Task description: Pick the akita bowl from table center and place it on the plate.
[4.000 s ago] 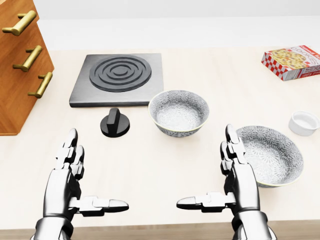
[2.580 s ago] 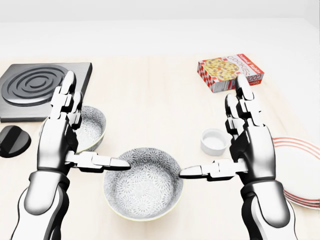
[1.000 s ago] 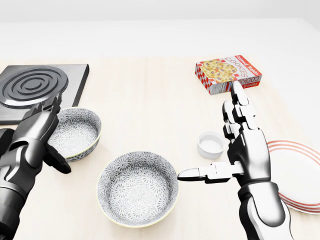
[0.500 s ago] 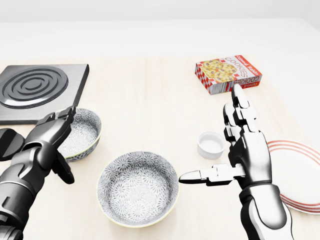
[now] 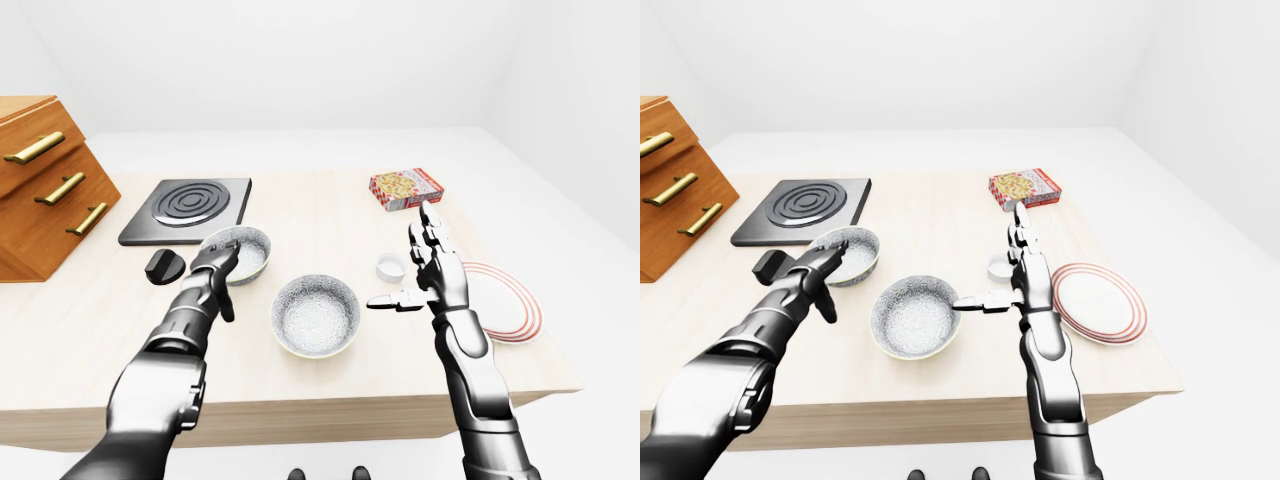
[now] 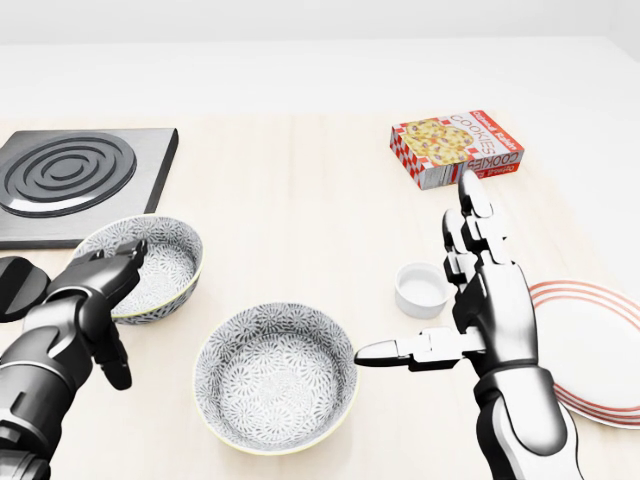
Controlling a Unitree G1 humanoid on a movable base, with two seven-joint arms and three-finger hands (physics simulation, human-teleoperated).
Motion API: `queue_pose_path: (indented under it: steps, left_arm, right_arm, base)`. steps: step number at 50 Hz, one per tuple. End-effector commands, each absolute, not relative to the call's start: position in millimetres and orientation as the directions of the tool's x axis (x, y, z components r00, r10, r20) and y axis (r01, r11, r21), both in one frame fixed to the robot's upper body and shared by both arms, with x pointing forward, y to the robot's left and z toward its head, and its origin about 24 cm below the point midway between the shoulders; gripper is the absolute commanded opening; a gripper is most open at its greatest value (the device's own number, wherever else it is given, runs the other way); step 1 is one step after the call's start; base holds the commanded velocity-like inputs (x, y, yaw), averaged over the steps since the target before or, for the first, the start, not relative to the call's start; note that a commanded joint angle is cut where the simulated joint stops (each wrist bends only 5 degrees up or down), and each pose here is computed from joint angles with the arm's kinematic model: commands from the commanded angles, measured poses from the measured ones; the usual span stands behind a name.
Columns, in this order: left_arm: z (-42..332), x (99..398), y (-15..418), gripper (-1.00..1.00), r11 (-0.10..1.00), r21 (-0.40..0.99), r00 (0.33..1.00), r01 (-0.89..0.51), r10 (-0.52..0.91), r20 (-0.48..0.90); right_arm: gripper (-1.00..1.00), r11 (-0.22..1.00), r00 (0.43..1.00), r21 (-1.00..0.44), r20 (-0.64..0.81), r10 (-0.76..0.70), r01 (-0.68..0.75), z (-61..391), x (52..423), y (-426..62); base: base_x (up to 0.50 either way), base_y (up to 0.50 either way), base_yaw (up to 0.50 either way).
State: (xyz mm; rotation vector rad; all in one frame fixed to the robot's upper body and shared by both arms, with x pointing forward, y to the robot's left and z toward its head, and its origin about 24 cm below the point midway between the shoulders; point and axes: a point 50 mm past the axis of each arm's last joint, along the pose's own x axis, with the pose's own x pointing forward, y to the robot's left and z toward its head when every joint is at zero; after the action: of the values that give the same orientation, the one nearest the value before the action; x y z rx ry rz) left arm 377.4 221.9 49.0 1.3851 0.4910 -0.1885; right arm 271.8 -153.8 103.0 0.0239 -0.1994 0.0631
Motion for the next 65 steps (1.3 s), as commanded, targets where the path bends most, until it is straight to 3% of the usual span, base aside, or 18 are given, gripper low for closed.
queue_pose_path:
  steps: [1, 8, 9, 10, 13, 38, 48, 56, 58, 60, 65]
  left_arm:
    - [49.9, 378.0, 222.0, 1.00, 0.155, 0.867, 0.849, 0.474, 0.180, -0.497]
    - [50.6, 377.3, 225.8, 0.95, 0.161, 0.845, 0.821, 0.510, 0.200, -0.534]
    - [49.6, 376.8, 225.6, 0.28, 0.165, 0.840, 0.817, 0.516, 0.198, -0.541]
    - [49.2, 376.6, 225.2, -0.11, 0.166, 0.838, 0.815, 0.520, 0.197, -0.545]
    - [50.2, 377.7, 222.2, -1.00, 0.169, 0.836, 0.816, 0.522, 0.187, -0.548]
    - [49.4, 376.9, 223.7, -1.00, 0.192, 0.829, 0.810, 0.525, 0.185, -0.556]
    - [53.6, 380.1, 219.2, -1.00, 0.070, 0.863, 0.855, 0.500, 0.116, -0.505]
    - [56.6, 381.6, 216.4, -1.00, 0.035, 0.891, 0.889, 0.453, 0.065, -0.454]
    - [57.6, 378.2, 225.5, -1.00, -0.029, 0.887, 0.886, 0.461, 0.077, -0.458]
    - [79.6, 347.0, 230.6, -1.00, -0.019, 0.901, 0.901, 0.433, 0.032, -0.432]
    - [120.2, 335.3, 229.5, -1.00, -0.045, 0.924, 0.926, 0.379, 0.008, -0.379]
  right_arm:
    - [1.00, 0.998, 0.980, 0.018, 0.192, 0.060, -0.064, 101.4, 271.3, -155.0]
    - [1.00, 0.998, 0.980, 0.017, 0.192, 0.060, -0.064, 101.0, 269.5, -156.6]
    - [1.00, 0.998, 0.979, 0.017, 0.193, 0.060, -0.065, 101.2, 269.1, -156.9]
    - [1.00, 0.998, 0.979, 0.017, 0.192, 0.060, -0.065, 101.0, 268.7, -157.2]
    - [1.00, 0.998, 0.980, 0.017, 0.191, 0.059, -0.064, 100.6, 268.0, -158.3]
    - [1.00, 0.998, 0.982, 0.016, 0.181, 0.061, -0.065, 98.4, 269.6, -156.1]
    - [1.00, 0.998, 0.979, 0.019, 0.194, 0.060, -0.065, 101.5, 269.6, -155.6]
    - [1.00, 0.998, 0.977, 0.018, 0.206, 0.061, -0.067, 104.3, 269.5, -154.4]
    - [1.00, 0.998, 0.976, 0.017, 0.209, 0.060, -0.066, 105.1, 269.7, -154.6]
    - [1.00, 0.998, 0.976, 0.019, 0.211, 0.059, -0.064, 105.6, 269.7, -155.2]
    - [1.00, 0.998, 0.975, 0.016, 0.216, 0.060, -0.065, 106.7, 268.8, -155.4]
  base:
    - [0.00, 0.00, 0.00]
    - [0.00, 0.00, 0.00]
    - [0.00, 0.00, 0.00]
    - [0.00, 0.00, 0.00]
    - [0.00, 0.00, 0.00]
    - [0.00, 0.00, 0.00]
    - [0.00, 0.00, 0.00]
    - [0.00, 0.00, 0.00]
    - [0.00, 0.00, 0.00]
    - [0.00, 0.00, 0.00]
    - [0.00, 0.00, 0.00]
